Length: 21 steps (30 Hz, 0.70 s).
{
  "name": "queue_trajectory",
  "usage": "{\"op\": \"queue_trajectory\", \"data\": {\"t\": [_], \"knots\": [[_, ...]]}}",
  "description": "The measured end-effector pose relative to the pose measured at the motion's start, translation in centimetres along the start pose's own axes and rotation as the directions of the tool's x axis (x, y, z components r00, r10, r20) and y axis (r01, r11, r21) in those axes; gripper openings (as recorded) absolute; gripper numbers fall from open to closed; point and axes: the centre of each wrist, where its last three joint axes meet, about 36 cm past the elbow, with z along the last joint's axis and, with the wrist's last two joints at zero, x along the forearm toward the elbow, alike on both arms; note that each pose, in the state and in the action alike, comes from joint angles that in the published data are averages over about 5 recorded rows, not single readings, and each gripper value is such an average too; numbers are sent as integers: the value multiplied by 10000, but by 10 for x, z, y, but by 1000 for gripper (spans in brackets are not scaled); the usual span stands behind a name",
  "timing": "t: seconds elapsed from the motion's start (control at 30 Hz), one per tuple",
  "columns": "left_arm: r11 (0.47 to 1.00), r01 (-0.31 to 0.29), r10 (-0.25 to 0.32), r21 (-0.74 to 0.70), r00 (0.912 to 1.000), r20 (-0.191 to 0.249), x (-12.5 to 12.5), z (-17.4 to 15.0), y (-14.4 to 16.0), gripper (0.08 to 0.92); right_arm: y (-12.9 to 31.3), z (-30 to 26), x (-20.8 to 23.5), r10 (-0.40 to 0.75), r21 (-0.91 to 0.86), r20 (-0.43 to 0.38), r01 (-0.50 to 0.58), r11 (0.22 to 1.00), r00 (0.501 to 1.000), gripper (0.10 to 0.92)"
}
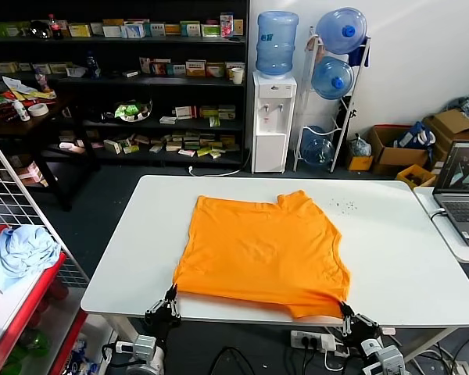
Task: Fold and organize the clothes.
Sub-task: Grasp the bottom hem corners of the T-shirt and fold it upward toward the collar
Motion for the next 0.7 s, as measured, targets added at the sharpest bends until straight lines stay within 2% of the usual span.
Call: {"op": "queue_trajectory", "data": {"t": [0.27,0.7], "knots": [[9995,-122,133,-308,9992,364,-14,-6,0,104,-8,-10,-27,198,-27,681,-196,9998,9975,125],[9964,-106,156,-845,9982,586,-61,-7,3,104,-24,-19,-85,397,-205,1267,-374,9991,9912,125]]}}
